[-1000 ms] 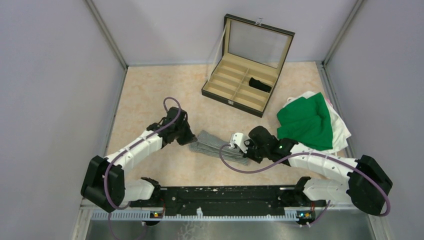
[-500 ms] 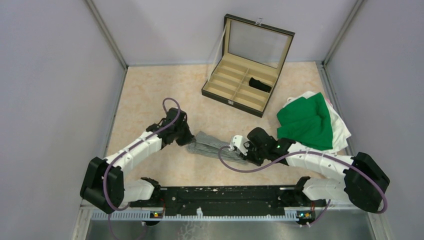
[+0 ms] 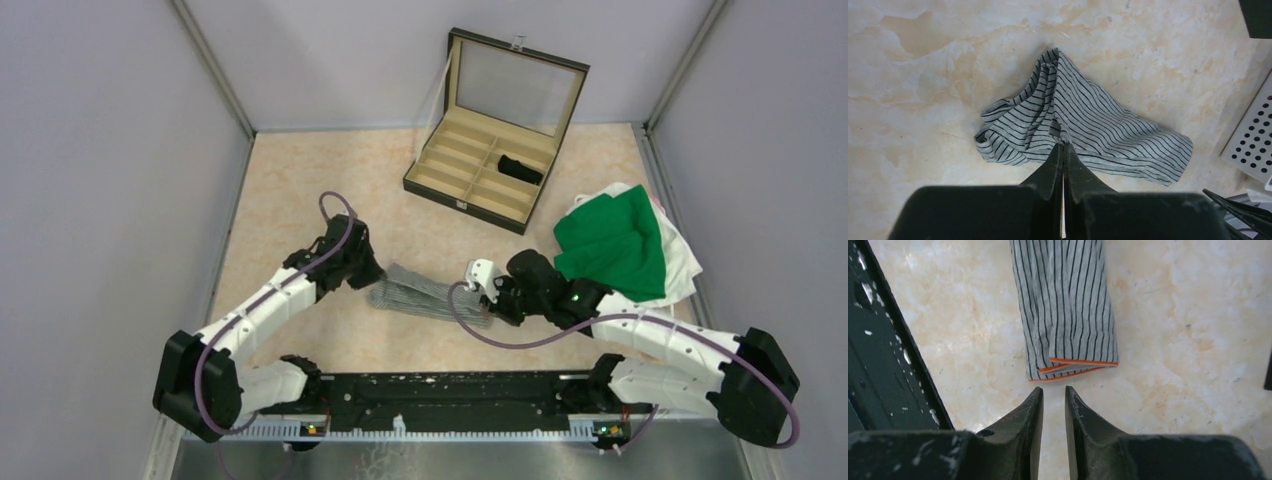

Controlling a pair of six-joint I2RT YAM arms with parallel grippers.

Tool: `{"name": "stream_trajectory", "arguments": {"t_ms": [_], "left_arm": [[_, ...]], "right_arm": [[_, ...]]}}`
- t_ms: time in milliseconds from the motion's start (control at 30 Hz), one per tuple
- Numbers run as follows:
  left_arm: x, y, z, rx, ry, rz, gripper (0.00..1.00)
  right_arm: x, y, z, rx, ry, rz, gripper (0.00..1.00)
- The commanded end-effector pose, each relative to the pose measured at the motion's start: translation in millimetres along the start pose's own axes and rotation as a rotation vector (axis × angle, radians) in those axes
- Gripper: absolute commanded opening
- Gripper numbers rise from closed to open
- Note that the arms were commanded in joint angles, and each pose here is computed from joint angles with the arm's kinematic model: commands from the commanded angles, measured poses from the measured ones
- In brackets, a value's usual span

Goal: Roll the underwear
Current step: Fold the underwear at the center of the board.

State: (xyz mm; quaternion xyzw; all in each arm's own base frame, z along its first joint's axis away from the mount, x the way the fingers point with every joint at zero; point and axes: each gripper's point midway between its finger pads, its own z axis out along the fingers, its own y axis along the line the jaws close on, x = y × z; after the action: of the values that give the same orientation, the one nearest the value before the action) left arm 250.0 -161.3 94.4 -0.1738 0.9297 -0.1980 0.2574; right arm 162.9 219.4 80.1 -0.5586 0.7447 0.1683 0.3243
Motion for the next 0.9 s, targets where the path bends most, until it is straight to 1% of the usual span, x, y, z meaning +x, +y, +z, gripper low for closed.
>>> {"name": "stream_trajectory", "arguments": {"t_ms": [0,133,267,400,467,567,767,867], "left_arm": [[-11,-19,-13,0.095,-0.047,0.032,0.00],[-13,-27,-18,0.142,-0.060,0.045,0.00],[-5,-29,-19,0.170,-0.029,0.046,0.00],[6,-20,-18,0.169,-0.010,0.044,0.00],[14,-14,-15,0.170,0.004,0.042,0.00],[23,-5,-13,0.167,0.014,0.042,0.00],[36,9,-10,0.146,0.032,0.042,0.00],[41,14,-8,0.139,0.044,0.041,0.00]], "right_arm": [[-58,-12,-14,0.063,-0.209,0.028,0.21],[-69,-17,-12,0.084,-0.255,0.064,0.24],[-68,-24,-7,0.119,-0.240,0.080,0.24],[-69,-29,-2,0.140,-0.229,0.115,0.23],[-71,-30,1,0.141,-0.233,0.142,0.20],[-74,-31,6,0.145,-0.244,0.187,0.12],[-73,-40,16,0.198,-0.257,0.298,0.02],[-72,-39,21,0.191,-0.252,0.343,0.00]]}}
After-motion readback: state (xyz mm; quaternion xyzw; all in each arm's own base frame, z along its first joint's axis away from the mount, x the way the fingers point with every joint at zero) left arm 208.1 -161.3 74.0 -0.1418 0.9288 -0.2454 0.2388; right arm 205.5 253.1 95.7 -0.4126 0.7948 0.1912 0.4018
